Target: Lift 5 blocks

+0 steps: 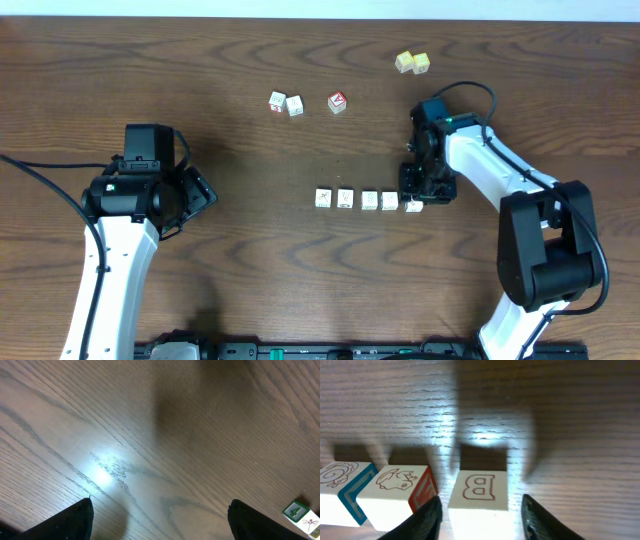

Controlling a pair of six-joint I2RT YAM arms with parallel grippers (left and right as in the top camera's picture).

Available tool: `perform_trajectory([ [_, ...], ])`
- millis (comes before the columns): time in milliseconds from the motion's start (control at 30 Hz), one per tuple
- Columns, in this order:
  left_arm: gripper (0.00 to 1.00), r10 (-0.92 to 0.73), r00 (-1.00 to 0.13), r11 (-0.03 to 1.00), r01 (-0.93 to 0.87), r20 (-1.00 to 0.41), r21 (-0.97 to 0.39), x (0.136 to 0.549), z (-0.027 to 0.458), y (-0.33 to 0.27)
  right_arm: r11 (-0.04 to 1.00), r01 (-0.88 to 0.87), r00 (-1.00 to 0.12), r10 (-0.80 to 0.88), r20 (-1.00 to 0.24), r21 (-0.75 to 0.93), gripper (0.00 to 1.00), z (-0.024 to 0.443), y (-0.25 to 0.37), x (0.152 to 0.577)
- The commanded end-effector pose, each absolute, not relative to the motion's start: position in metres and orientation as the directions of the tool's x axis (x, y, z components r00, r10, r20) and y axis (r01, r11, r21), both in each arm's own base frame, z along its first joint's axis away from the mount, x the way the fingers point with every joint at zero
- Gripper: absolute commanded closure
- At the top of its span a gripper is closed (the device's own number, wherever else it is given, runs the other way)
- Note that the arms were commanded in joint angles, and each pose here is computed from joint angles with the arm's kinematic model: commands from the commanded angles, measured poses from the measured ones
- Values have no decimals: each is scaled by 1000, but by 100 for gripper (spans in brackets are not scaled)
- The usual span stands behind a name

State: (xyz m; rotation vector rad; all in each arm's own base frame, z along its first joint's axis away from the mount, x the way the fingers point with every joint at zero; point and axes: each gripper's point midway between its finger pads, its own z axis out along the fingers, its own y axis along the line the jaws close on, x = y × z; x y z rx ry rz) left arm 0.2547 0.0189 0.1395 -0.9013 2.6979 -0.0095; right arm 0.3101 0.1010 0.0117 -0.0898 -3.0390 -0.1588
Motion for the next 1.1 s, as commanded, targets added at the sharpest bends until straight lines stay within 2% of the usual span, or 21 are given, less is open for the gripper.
perform_trajectory([
  [0, 14, -594, -757, 799, -595, -274, -88, 253, 138, 22, 991, 78, -994, 68, 86, 112, 59, 20, 95, 319],
  [133, 14, -594, -757, 799, -595, -274, -88, 253, 138, 22, 991, 83, -992, 72, 104, 106, 62, 20, 92, 315],
  [567, 14, -594, -757, 799, -595, -274, -88, 253, 138, 22, 993, 56, -991, 44, 125, 102, 60, 7, 94, 303],
  [767, 14, -594, -757, 799, -595, -274, -88, 253, 138, 22, 993, 54, -994, 42, 105, 108, 70, 7, 95, 307],
  [1067, 14, -594, -757, 799, -595, -274, -88, 253, 138, 22, 991, 55, -995, 45, 87, 123, 71, 6, 98, 312],
])
